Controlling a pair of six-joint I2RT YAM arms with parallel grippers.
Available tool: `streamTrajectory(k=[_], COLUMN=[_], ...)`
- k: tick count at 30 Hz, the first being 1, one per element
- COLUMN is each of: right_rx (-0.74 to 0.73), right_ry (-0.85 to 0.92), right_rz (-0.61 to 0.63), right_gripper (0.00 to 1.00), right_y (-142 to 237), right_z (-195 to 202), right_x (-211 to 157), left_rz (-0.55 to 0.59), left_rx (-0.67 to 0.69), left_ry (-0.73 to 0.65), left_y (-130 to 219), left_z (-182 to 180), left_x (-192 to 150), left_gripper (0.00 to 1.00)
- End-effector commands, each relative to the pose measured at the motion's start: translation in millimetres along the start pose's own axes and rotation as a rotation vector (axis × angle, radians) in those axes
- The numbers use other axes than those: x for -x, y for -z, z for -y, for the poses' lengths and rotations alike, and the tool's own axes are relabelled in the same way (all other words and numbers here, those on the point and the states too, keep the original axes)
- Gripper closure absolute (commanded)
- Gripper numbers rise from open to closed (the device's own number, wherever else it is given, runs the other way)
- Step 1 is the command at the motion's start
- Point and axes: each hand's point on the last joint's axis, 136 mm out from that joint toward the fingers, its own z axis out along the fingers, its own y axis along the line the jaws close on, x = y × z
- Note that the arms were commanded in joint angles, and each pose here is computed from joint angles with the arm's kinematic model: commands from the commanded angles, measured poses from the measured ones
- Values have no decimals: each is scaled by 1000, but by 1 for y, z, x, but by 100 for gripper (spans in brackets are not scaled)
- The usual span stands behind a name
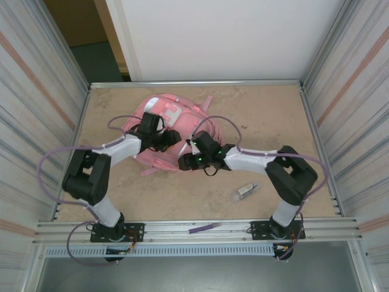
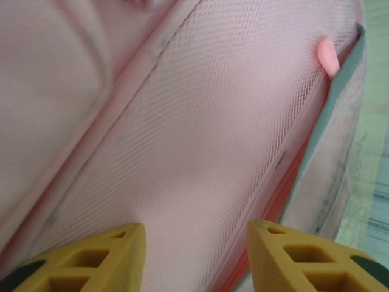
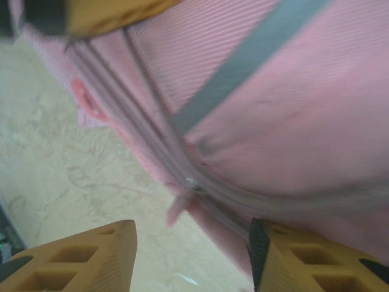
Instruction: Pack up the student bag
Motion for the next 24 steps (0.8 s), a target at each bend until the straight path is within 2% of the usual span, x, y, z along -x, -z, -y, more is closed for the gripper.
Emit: streamTrajectory(k=[1, 6, 10, 13, 16, 21, 24], right_rx=[-93, -223, -157, -135, -152, -170, -162], right_ry=[-74, -385, -614, -630, -616, -631, -640], right_rz=[77, 46, -55, -63, -46, -24, -40], right_gripper=[44, 43, 46, 49, 52, 72, 80], right_y=[29, 39, 19, 8, 4, 3, 0], right_z=[22, 55, 55, 45, 41, 44, 42], right_x=[17, 22, 20, 26, 33, 40, 40], left_rz=[28, -38, -57, -72, -65, -84, -104], left_rx=[65, 45, 44, 91, 131, 159, 124], left_ry=[-112, -236, -362, -407, -414, -426, -443], left_y=[29, 47, 48, 40, 30, 7, -6], left_z=[-7, 1, 9, 4, -4, -7, 1], left_x=[-13, -56, -91, -102, -98, -93, -96], left_gripper=[52, 53, 53, 53, 53, 54, 55])
